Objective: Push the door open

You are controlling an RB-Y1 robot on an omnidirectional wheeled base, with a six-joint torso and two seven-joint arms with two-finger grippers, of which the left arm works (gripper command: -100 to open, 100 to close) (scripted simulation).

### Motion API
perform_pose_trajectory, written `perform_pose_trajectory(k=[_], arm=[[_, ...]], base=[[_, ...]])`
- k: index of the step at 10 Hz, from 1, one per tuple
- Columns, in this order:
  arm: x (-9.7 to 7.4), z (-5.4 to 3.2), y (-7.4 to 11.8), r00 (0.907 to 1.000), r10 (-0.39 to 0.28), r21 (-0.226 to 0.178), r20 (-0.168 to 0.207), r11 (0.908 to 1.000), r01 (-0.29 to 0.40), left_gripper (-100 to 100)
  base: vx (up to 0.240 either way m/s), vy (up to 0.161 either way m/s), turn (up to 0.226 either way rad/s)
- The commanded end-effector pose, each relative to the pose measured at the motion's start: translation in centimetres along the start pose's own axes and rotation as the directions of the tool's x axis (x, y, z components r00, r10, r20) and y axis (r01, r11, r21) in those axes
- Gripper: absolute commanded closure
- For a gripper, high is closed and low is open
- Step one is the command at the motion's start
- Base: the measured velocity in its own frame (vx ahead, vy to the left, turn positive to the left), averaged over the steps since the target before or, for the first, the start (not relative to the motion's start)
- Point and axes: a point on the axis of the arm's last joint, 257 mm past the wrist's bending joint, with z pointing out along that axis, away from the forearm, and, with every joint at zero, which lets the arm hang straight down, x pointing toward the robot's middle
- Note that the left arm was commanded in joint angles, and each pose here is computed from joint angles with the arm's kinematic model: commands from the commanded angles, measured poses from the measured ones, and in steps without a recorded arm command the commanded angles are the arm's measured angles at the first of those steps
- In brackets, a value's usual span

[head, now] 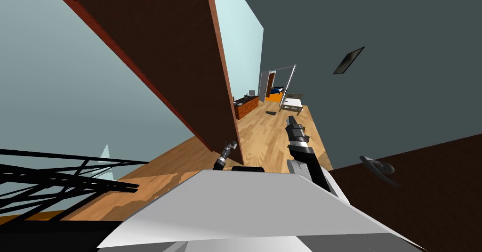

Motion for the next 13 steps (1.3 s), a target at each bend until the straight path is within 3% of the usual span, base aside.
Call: perform_pose_trajectory(k=[1, 6, 10, 13], arm=[[-1.3, 0.46, -0.7, 0.9994, 0.007, 0.018, 0.033, 0.9998, -0.007, 100], [-3.7, -0.01, -0.5, 0.99, 0.003, 0.006, 0.141, 1.0, -0.004, 100], [-4.7, -0.57, 0.0, 0.9839, 0.004, -0.01, 0.178, 0.9999, -0.003, 100], [-6.6, -0.15, -0.3, 0.9726, 0.007, -0.004, 0.232, 1.0, -0.007, 100]], base=[[0.127, -0.081, 0.011], [0.158, -0.135, 0.028], [0.154, -0.099, 0.022], [0.157, -0.077, 0.055]])
